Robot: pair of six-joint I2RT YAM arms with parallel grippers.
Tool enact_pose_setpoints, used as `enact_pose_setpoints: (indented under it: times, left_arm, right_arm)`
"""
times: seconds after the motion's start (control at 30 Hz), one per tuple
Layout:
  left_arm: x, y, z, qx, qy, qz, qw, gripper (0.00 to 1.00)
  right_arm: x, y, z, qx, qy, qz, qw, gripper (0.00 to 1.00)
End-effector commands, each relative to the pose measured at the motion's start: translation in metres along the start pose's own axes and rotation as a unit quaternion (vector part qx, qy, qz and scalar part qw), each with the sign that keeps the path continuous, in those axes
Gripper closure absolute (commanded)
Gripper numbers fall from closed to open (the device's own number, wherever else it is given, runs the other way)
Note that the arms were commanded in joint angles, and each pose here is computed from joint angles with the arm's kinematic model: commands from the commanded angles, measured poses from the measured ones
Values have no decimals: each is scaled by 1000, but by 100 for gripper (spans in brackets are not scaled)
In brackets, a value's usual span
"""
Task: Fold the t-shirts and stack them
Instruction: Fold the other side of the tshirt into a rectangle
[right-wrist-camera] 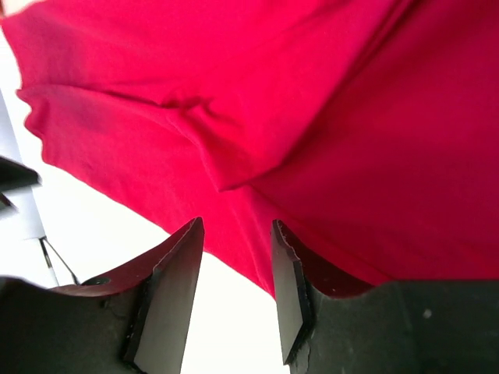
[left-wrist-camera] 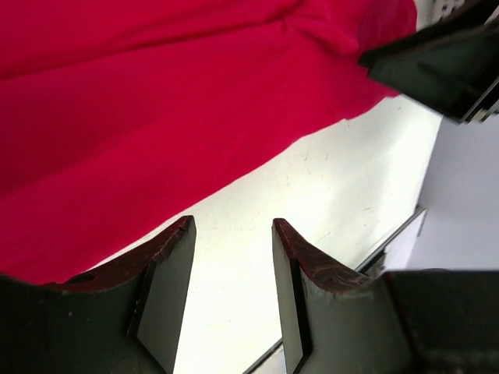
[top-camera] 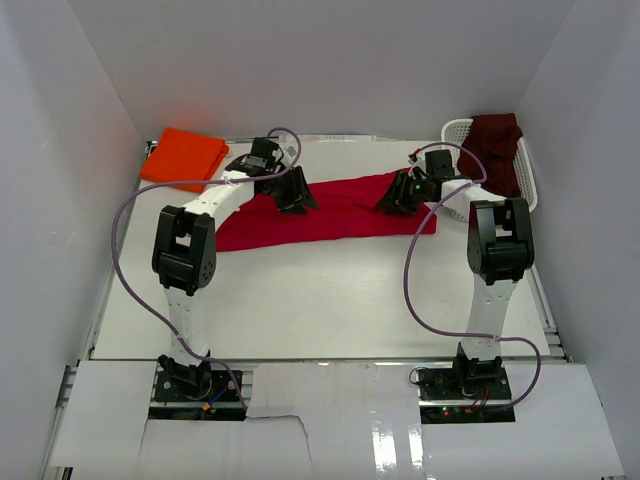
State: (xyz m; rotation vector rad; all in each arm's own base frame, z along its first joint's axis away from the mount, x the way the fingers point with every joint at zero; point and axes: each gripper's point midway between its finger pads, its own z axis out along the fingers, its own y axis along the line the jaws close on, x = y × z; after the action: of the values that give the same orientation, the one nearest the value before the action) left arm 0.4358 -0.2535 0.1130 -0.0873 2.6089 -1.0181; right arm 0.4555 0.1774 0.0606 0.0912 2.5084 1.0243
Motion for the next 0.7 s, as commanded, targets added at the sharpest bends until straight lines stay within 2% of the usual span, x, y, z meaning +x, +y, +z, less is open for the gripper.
enact_pose_setpoints:
  times: [0.0, 0.3, 0.67]
  left_arm:
    - [-6, -3, 5, -19, -17, 53, 998, 45]
    - [30, 10, 46, -48, 28, 83, 995, 46]
    - [35, 19, 55, -63, 34, 89, 993, 46]
  right_arm:
    - [-24, 32, -13, -39, -40, -31, 998, 53]
    - [-30, 35, 12, -50, -31, -27, 998, 51]
    - [-30, 39, 29, -48, -27, -24, 998, 50]
